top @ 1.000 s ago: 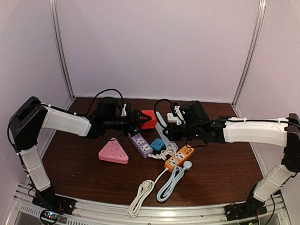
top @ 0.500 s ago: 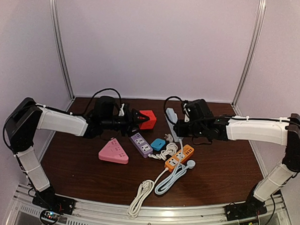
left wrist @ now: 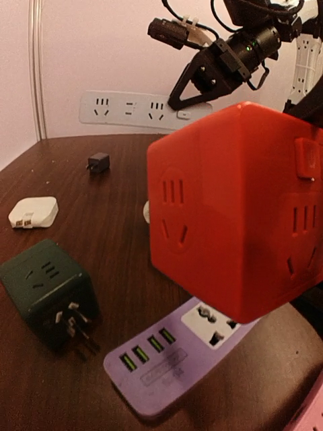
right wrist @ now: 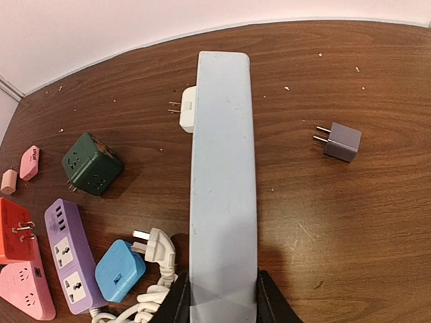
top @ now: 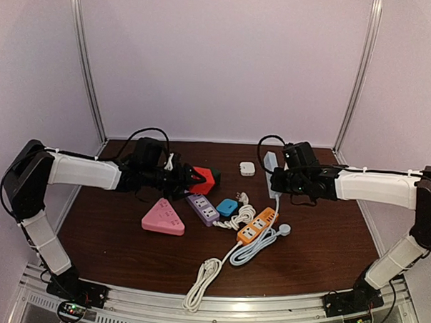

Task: Pull the plug off the socket

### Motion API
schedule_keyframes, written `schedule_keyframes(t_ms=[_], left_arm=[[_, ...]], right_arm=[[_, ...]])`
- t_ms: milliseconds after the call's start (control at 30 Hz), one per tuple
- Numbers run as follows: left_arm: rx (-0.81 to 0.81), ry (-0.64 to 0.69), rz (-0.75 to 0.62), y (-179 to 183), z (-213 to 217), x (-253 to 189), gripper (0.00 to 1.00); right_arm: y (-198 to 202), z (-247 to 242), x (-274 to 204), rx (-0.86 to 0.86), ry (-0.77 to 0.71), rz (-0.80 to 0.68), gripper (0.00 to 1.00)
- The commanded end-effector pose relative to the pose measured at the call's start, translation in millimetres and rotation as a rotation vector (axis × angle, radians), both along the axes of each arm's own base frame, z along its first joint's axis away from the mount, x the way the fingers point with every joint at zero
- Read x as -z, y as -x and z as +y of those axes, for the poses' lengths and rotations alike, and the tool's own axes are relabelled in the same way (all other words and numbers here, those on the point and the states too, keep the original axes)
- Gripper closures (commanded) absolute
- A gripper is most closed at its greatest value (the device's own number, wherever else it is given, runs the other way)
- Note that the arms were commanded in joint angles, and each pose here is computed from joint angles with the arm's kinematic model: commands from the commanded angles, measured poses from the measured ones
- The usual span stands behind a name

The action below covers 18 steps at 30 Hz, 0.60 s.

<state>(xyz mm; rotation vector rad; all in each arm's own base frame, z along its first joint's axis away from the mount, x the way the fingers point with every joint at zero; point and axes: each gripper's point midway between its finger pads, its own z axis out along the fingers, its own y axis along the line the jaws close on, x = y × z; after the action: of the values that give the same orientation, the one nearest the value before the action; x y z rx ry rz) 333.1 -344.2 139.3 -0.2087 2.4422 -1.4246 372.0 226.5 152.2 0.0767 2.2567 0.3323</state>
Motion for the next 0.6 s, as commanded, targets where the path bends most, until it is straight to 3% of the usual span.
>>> schedule_keyframes(t_ms=[0, 133, 333, 567], left_arm=[[-0.012, -0.211, -0.103, -13.7, 41.5, -9.1, 0.94], [-0.058, -0.408, -0.114, -16.6, 86.3, -1.1, 0.94], [-0.116, -0.574, -0.074, -8.3, 141.1, 15.7, 0.94], [-0.205, -0.583, -0.017, -1.3, 188.3, 33.6, 0.93]], right_arm=[[-5.9, -18.6, -12.1, 0.028, -0.142, -0.027, 0.97], [-2.1, -35.1, -4.7, 0.043, -0.207, -0.015, 0.96], [4.3, -57.5, 7.4, 0.077, -0.288, -0.002, 0.95], [13.1, -89.0, 23.4, 0.145, -0.327, 0.007, 0.94]])
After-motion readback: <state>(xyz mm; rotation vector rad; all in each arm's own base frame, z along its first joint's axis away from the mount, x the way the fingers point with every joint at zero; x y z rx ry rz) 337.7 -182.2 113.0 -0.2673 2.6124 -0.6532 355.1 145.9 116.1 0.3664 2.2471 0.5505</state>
